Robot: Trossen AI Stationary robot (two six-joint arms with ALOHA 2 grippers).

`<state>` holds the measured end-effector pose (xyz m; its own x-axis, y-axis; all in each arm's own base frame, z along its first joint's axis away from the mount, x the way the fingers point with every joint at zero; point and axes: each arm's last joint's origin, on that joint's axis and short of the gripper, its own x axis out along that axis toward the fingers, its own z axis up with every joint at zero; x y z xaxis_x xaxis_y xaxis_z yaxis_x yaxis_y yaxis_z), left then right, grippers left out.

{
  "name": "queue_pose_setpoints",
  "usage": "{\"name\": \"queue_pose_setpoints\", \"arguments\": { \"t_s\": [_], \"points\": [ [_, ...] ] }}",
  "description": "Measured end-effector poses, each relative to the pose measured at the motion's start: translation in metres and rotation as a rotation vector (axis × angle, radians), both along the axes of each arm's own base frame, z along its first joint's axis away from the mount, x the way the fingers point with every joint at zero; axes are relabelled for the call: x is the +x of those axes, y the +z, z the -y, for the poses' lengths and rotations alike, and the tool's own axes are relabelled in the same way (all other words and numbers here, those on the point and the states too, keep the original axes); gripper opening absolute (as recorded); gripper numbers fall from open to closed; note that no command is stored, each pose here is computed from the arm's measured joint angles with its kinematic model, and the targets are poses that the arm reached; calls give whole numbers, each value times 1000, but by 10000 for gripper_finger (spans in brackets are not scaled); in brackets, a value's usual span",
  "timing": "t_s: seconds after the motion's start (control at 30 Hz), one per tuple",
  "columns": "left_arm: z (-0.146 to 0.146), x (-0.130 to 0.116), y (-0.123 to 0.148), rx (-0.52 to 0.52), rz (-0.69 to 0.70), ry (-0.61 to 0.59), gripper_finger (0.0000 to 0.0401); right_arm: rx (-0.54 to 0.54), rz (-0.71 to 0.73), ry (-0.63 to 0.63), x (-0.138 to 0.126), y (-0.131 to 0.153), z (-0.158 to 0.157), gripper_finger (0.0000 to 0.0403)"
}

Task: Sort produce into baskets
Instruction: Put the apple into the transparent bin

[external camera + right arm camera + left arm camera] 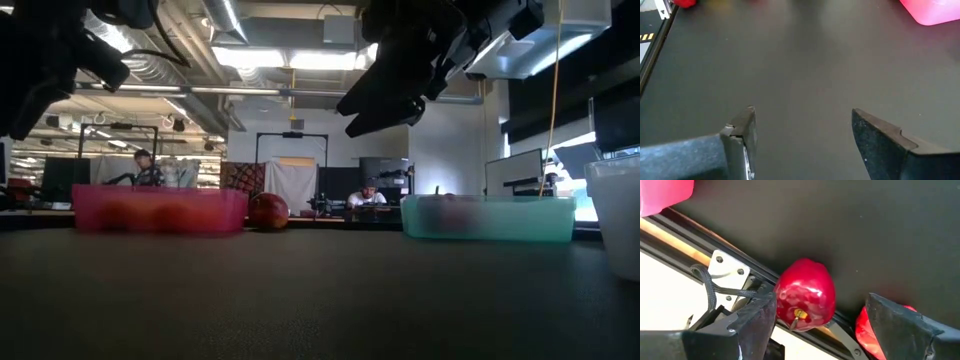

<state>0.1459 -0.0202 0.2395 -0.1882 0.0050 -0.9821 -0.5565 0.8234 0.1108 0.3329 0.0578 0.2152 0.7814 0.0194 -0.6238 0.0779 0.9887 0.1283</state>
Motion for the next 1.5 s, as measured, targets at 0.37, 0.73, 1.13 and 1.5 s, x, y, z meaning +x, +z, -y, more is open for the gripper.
{"name": "queue_pose_setpoints", "arguments": {
  "t_s": [0.37,0.73,1.13,1.5],
  "points": [
    [3,15,-16,-6,-125,-81,300,-8,10,-12,1,1,0,239],
    [2,17,-18,-14,-140,-97,306,-12,9,-9,0,1,0,239],
    [3,17,-18,-32,-137,-120,397,-13,9,-8,0,1,0,239],
    [2,15,-19,-27,-182,-114,400,-13,9,-8,0,1,0,239]
  ]
}}
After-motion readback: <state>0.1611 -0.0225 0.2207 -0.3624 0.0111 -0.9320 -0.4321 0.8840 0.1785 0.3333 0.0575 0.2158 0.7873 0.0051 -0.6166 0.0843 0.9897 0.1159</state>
